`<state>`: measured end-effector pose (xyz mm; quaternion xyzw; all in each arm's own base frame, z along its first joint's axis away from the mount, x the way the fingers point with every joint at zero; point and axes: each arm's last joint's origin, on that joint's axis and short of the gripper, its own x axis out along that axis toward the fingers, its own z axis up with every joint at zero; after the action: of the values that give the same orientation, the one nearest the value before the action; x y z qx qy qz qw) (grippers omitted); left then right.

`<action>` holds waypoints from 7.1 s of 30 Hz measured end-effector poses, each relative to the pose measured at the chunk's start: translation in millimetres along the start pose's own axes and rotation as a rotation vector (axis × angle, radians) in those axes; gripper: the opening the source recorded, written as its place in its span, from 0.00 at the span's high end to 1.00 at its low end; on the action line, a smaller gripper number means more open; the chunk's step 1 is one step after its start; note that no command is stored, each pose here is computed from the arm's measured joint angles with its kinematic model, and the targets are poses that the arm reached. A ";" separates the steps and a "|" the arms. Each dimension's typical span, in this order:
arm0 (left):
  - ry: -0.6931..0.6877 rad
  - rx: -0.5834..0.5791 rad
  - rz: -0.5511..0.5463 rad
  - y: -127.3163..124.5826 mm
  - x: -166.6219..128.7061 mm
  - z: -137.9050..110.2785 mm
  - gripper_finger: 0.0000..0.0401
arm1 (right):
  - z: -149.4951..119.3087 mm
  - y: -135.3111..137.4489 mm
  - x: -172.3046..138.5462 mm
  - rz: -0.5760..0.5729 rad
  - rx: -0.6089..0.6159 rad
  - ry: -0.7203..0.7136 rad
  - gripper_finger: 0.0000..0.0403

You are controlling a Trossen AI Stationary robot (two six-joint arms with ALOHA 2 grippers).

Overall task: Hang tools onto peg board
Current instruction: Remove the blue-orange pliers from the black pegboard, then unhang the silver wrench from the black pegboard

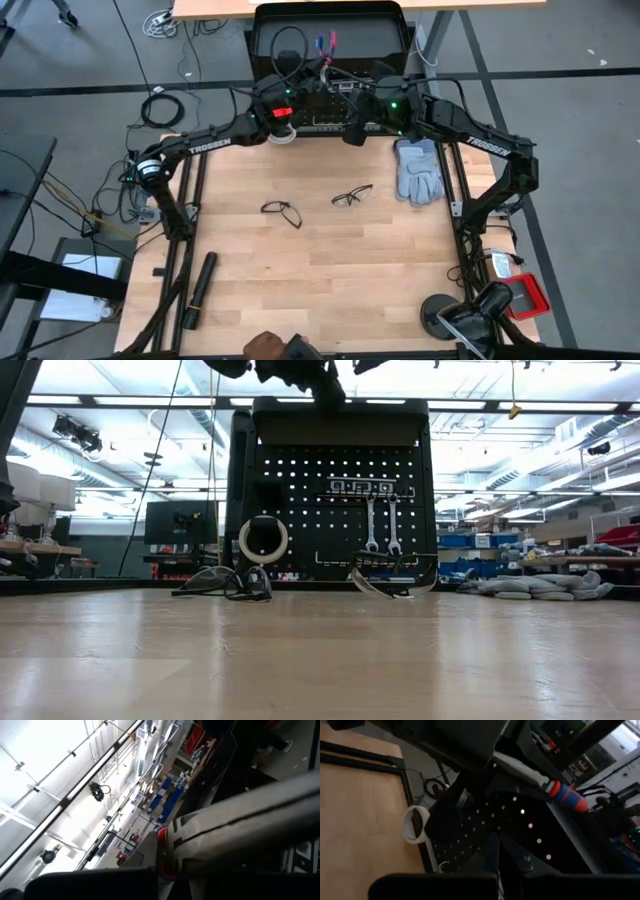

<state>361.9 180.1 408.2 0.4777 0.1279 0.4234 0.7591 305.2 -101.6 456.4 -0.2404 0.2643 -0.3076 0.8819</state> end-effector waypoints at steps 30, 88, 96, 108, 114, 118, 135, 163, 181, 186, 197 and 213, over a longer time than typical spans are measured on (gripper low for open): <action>0.235 0.040 -0.778 -55.6 -146.4 62.9 0.86 | -90.7 56.4 -76.4 0.132 0.223 -0.050 0.97; 0.255 -0.247 -0.836 -130.7 -230.7 -5.2 0.53 | -137.8 90.6 -17.0 -0.095 0.436 -0.280 0.70; 0.252 -0.574 -0.583 -118.1 -264.9 -63.2 0.56 | -156.1 95.0 35.5 -0.190 0.437 -0.221 0.69; 0.351 -0.754 -0.326 -130.5 -245.3 -132.0 0.56 | -165.9 87.8 97.6 -0.268 0.468 -0.133 0.69; 0.267 -0.892 -0.208 -120.2 -238.0 -140.6 0.56 | -183.7 88.0 115.9 -0.291 0.533 -0.094 0.69; 0.259 -0.953 -0.187 -121.9 -239.4 -145.2 0.56 | -203.4 98.0 119.2 -0.321 0.538 -0.147 0.69; 0.308 -0.967 -0.088 -119.0 -237.6 -150.3 0.56 | -245.8 100.0 99.7 -0.394 0.539 -0.246 0.48; 0.309 -1.001 -0.148 -122.2 -238.4 -150.6 0.56 | -258.8 71.9 152.7 -0.587 0.747 -0.064 0.38; 0.302 -0.981 -0.148 -121.8 -238.2 -150.2 0.56 | -249.9 60.2 173.5 -0.707 0.714 -0.042 0.40; 0.300 -0.979 -0.147 -121.6 -238.1 -150.1 0.56 | -252.5 55.0 173.6 -0.728 0.730 -0.050 0.43; 0.300 -0.979 -0.147 -121.5 -238.1 -150.1 0.56 | -250.9 51.2 175.8 -0.741 0.722 -0.029 0.47; 0.300 -0.979 -0.147 -121.5 -238.1 -150.0 0.56 | -249.9 52.1 176.0 -0.747 0.753 -0.035 0.52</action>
<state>190.4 68.0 180.2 -0.0098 0.0554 0.4431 0.8947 291.5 -248.6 183.7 0.0100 0.0171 -0.6705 0.7417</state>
